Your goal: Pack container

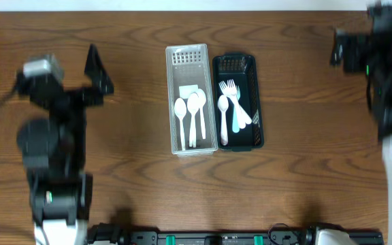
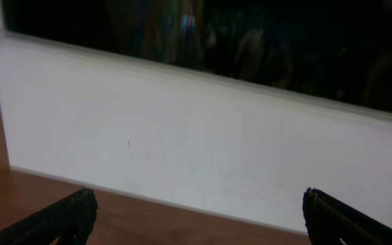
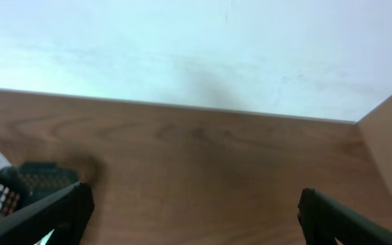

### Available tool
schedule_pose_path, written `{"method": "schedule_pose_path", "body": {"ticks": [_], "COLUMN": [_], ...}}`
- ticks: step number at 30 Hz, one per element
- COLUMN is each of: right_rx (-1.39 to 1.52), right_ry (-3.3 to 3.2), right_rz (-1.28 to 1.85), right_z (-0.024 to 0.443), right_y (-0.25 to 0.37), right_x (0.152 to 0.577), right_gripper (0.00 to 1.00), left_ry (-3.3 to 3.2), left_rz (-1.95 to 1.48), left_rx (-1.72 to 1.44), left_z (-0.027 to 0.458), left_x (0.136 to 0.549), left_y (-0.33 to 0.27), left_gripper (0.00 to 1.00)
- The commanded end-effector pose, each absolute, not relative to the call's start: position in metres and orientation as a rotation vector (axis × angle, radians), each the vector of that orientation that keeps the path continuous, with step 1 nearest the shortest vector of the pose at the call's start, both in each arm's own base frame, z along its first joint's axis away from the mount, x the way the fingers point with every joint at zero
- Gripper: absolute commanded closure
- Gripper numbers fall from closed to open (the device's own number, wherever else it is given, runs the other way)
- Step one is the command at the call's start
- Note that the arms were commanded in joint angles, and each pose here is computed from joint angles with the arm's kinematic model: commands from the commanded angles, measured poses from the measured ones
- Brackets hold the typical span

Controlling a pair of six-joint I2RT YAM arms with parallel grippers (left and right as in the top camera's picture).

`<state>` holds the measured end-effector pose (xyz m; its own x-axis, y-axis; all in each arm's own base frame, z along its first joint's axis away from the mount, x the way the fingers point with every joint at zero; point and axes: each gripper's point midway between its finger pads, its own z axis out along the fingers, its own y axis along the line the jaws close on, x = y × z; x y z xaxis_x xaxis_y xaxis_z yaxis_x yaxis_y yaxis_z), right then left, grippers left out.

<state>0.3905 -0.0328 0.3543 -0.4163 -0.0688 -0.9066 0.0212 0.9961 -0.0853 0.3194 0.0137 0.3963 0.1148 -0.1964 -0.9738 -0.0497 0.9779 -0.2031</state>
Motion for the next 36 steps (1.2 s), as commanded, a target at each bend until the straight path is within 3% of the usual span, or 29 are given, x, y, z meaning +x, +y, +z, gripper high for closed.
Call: {"method": "schedule_pose_path", "body": {"ticks": [1,5,11,21,36], "right_rx": [-0.1,-0.118,-0.117,-0.116,-0.123], "right_ry": [1.991,2.004,1.968,1.943,2.262], "right_rz": [-0.07,-0.058,-0.063,-0.065,-0.035], "right_z": [0.332,0.298,0.261,0.261,0.194], "right_y": [-0.012,-0.004,-0.002,-0.001,0.001], "right_x": [0.345,0.291,0.24,0.223,0.183], "right_gripper": [0.01,0.01,0.01,0.01,0.01], "left_ry": [1.417,1.514,1.484,1.544,2.075], "left_rz": [-0.052,-0.046,-0.06,-0.072,-0.022], "left_rx": [-0.167,-0.172,-0.159,-0.147,-0.163], "left_z": [0.387,0.349,0.345,0.33,0.205], "left_x": [0.286,0.26,0.242,0.238,0.207], "left_y": [0.016,0.015,0.012,0.007,0.008], "left_gripper": [0.02,0.02,0.02,0.02,0.02]}}
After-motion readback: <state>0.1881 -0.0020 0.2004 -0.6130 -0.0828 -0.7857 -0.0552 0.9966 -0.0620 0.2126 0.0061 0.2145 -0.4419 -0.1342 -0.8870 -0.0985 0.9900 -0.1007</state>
